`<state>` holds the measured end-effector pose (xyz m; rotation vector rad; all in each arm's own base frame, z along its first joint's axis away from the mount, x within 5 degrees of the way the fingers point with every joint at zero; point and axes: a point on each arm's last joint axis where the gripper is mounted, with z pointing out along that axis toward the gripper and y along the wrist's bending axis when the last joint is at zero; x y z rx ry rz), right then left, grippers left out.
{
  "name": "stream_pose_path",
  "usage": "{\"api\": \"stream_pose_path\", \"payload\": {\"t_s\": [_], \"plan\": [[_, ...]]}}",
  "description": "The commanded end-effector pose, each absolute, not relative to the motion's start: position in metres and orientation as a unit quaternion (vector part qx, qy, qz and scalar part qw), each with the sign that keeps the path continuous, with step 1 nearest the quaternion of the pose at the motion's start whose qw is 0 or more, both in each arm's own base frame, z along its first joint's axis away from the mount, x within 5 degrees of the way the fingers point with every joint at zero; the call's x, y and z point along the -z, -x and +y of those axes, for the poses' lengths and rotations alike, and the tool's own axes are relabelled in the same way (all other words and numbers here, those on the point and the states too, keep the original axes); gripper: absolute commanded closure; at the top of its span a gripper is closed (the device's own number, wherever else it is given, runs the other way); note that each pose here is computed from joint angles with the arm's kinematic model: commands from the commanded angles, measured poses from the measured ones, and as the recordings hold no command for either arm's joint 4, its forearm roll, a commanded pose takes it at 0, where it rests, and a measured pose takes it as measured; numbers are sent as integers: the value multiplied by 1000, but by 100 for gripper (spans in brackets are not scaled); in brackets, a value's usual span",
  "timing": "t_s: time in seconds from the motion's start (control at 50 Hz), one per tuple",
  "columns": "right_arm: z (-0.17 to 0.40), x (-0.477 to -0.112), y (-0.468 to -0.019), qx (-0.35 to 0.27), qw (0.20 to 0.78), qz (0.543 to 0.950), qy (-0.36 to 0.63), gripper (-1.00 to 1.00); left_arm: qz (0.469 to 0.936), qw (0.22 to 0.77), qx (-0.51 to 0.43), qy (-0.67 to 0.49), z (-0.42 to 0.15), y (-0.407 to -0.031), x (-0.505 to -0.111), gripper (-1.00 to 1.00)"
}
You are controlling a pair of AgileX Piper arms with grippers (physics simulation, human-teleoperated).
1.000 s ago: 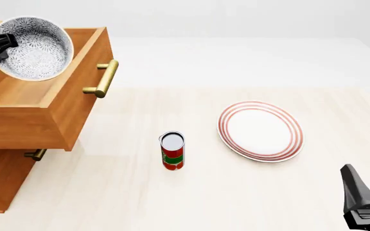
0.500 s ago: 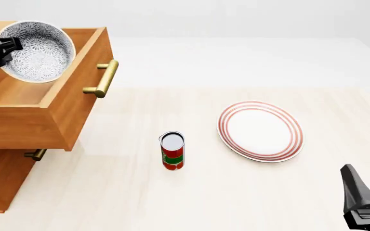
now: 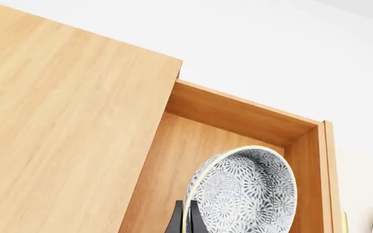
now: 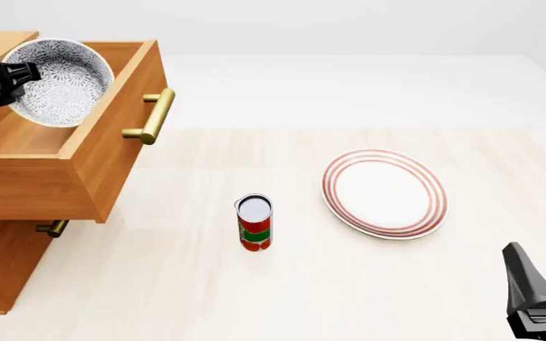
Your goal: Put the bowl in the top drawer of the cabinet.
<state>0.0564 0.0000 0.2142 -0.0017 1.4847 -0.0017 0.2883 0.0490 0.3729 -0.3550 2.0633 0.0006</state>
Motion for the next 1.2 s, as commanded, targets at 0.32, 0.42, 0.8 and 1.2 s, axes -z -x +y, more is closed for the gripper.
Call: {"api": "stream_pose_path", "payload": {"t_s": [0.32,0.42,0.8,1.2], "plan": [[0,-214,-56,1,737,676,1,-100,857,495,-1,147,51,-293,-363,100],[0,-214,-56,1,737,676,1,-100,852,510,-10,119,46,-290,-368,-100],[0,-214,-56,1,737,676,1,-100,840,534,13,100,25,-265,-408,-100],[0,-214,-56,1,737,676,1,-100,810,580,38,77,6,-216,-463,-100]]}}
